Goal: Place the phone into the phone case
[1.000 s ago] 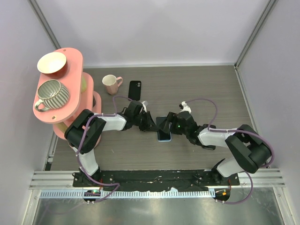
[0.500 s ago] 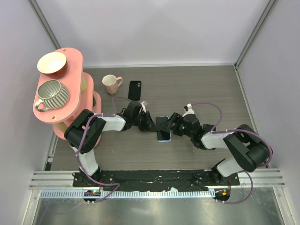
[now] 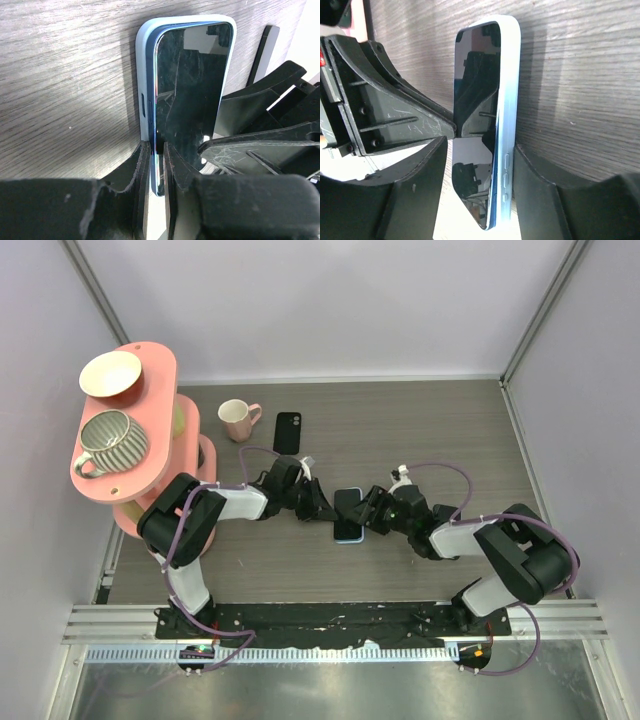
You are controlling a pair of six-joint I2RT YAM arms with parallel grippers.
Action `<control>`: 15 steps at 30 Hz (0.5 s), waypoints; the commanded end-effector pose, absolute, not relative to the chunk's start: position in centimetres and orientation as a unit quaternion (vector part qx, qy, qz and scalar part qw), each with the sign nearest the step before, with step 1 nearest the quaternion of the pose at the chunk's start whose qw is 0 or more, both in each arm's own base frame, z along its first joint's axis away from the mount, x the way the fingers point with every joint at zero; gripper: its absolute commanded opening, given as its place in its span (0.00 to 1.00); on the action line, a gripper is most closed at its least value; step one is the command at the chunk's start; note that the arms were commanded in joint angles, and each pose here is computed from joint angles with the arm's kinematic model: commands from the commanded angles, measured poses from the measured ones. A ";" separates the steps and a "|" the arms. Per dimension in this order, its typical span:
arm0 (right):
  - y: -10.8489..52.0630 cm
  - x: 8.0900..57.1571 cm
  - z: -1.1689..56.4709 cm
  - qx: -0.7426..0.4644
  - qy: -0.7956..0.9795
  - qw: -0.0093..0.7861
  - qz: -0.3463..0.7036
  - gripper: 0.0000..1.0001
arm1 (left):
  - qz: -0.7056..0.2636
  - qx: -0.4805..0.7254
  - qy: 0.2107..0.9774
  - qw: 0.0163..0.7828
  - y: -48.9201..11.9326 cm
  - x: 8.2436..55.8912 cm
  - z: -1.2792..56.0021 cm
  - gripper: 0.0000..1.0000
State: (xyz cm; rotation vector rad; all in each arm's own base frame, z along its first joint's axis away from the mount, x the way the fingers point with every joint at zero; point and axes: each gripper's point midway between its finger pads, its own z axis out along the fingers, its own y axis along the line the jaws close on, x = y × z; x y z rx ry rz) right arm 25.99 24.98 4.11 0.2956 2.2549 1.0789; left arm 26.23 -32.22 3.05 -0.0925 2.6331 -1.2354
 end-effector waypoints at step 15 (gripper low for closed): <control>27.1 23.8 6.7 0.054 0.837 0.265 0.476 0.06 | -0.417 -0.004 0.904 0.096 -32.5 24.7 2.8 0.22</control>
